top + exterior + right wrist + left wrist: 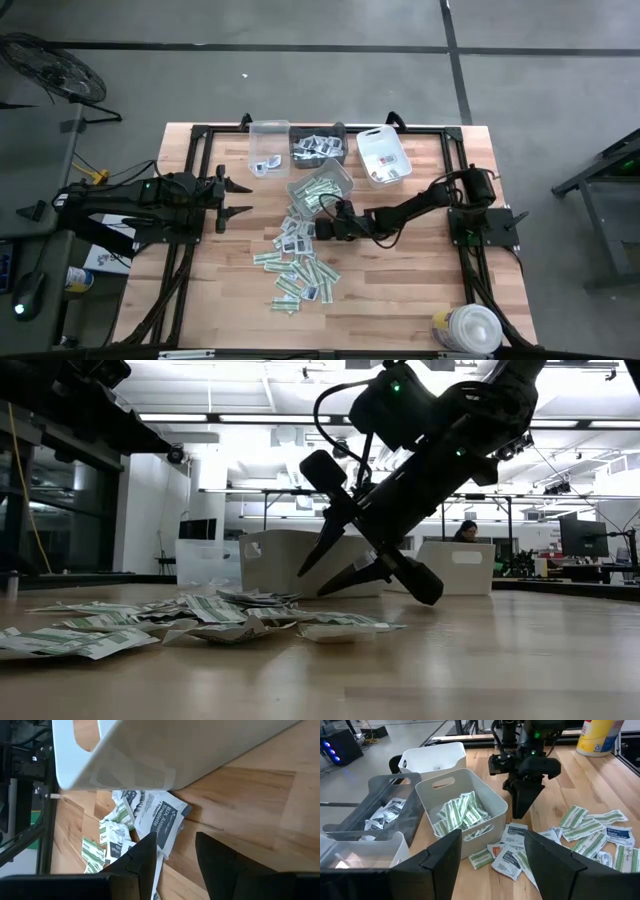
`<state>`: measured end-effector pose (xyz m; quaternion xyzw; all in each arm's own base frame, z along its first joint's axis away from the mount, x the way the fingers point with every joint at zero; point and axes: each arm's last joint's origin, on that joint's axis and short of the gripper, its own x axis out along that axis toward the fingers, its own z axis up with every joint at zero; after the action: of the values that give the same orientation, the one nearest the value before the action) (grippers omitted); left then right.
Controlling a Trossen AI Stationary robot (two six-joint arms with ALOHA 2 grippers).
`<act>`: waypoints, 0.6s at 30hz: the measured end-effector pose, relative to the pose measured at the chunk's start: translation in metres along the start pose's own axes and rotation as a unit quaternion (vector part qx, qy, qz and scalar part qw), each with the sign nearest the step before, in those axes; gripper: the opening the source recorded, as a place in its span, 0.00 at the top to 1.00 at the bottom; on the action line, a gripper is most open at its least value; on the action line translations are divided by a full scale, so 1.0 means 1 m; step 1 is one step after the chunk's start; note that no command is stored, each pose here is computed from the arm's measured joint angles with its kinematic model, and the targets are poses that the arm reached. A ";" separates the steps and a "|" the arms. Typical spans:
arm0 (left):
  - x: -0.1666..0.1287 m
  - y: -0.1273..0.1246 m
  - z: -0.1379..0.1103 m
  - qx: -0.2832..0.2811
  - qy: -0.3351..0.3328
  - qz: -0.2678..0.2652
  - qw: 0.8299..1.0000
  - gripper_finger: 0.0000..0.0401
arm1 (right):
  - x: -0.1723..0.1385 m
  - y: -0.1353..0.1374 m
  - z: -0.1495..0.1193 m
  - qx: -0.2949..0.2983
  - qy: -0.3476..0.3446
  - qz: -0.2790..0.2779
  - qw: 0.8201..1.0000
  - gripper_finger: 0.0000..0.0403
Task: Pick & Place First Aid Supplies
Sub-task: Put the towelette pack into the black bin
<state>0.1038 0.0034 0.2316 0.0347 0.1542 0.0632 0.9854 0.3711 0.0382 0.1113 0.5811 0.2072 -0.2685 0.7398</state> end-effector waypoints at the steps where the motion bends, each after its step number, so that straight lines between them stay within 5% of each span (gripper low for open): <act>1: 0.000 0.000 0.000 0.000 0.001 0.000 1.000 0.46 | 0.000 0.000 0.000 0.000 0.000 0.000 1.000 0.68; 18: 0.000 0.000 -0.001 0.000 0.003 0.000 1.000 0.46 | 0.010 -0.002 -0.004 0.030 0.020 -0.006 0.999 0.68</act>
<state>0.1037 0.0034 0.2310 0.0347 0.1573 0.0631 0.9849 0.3775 0.0398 0.1031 0.6065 0.2174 -0.2677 0.7164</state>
